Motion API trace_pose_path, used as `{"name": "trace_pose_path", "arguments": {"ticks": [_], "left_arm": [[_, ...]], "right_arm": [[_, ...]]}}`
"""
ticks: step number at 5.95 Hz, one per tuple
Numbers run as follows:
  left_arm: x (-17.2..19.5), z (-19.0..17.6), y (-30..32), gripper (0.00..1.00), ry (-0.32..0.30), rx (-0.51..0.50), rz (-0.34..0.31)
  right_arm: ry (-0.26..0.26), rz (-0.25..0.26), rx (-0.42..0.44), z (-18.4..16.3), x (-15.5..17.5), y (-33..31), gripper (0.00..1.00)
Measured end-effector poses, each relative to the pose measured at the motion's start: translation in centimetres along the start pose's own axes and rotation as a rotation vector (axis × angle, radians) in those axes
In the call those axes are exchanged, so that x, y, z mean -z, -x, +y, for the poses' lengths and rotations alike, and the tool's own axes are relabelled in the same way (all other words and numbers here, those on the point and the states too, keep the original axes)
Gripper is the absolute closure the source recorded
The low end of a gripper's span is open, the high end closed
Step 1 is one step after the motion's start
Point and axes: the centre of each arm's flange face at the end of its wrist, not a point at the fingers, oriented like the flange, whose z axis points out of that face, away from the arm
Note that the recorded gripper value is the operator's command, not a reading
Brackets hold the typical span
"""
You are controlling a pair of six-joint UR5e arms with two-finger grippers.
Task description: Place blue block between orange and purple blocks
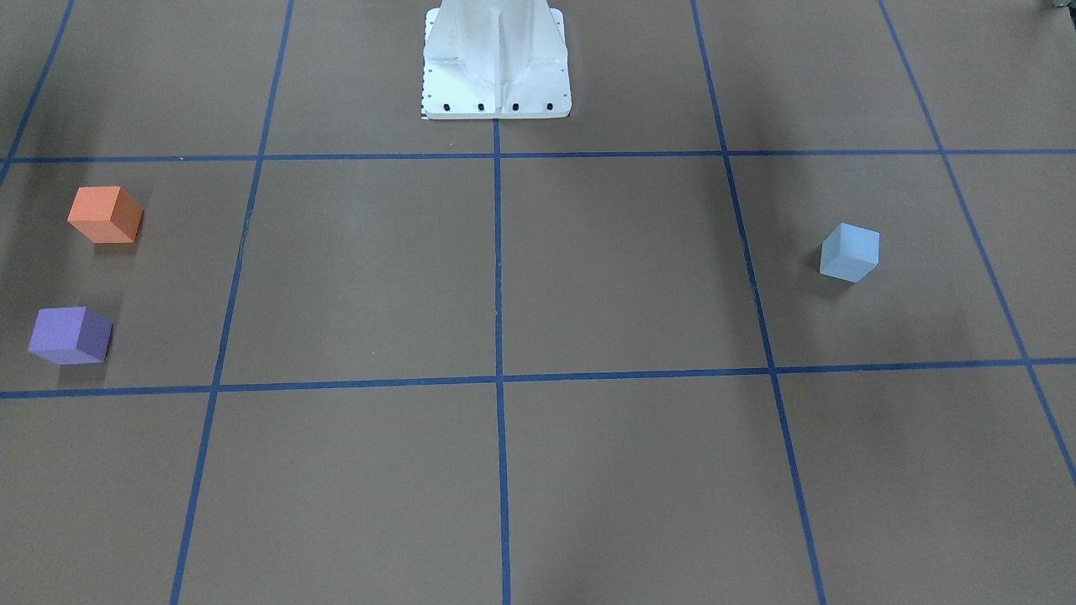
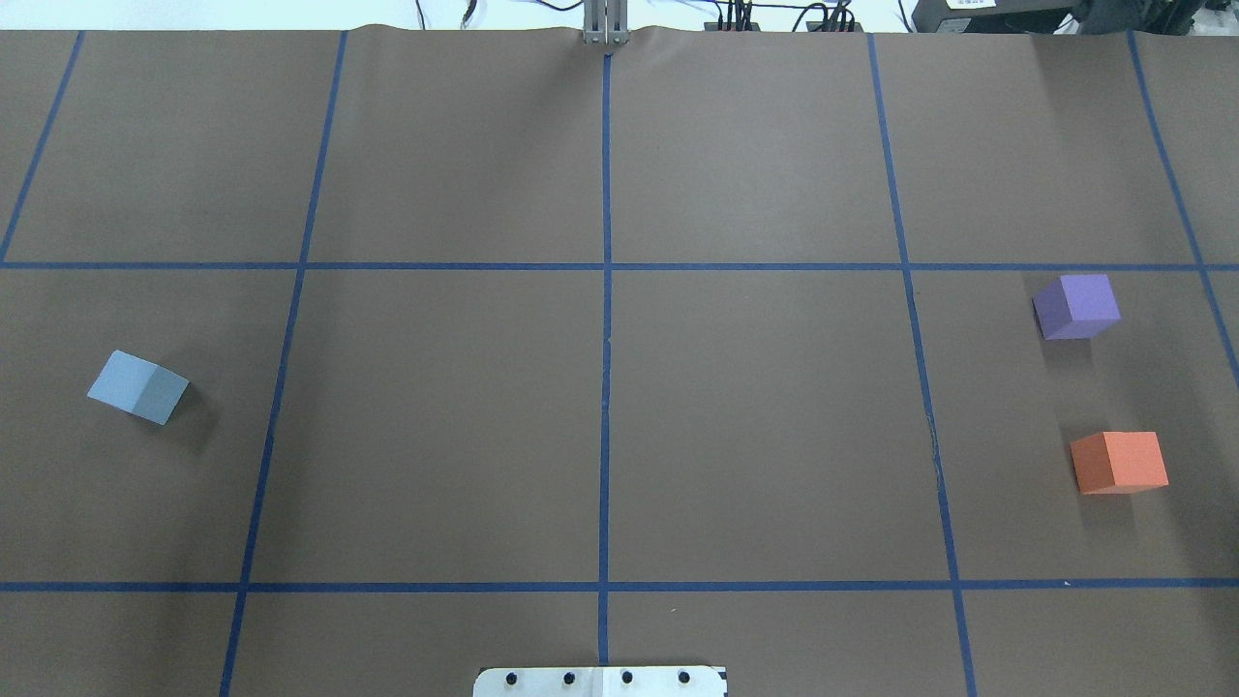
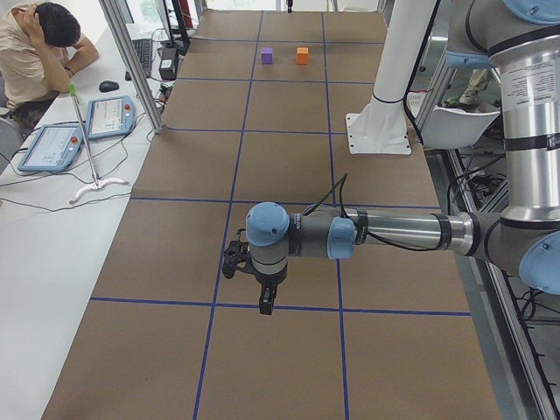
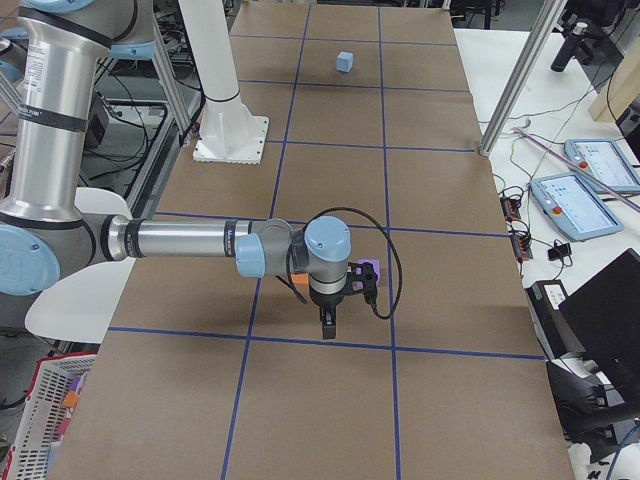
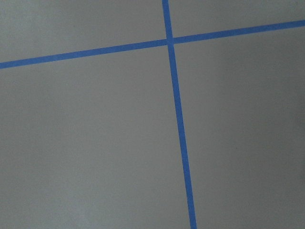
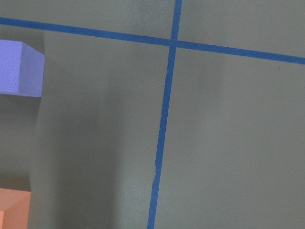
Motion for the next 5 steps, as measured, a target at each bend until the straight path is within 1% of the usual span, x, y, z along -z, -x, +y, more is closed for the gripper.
{"name": "trace_pose_path", "arguments": {"ticks": [2,3,4,5], "left_arm": [[0.3,-0.2,-0.2,0.0,-0.007,-0.001,-0.004],[0.6,-0.7,-0.5,0.0,-0.022,-0.008,-0.008],[1.0,-1.3,-0.8,0.0,-0.056,-0.019,-0.007],[1.3,-2.3,-1.0,0.0,-0.11,-0.049,-0.009]], "right_arm": [[-0.005,-0.005,0.011,-0.2,0.2,0.4,0.0],[-0.01,-0.01,0.021,-0.3,0.5,0.7,0.0],[-0.012,-0.012,0.025,-0.4,0.6,0.9,0.0],[-0.017,-0.018,0.031,-0.5,0.8,1.1,0.0]]}}
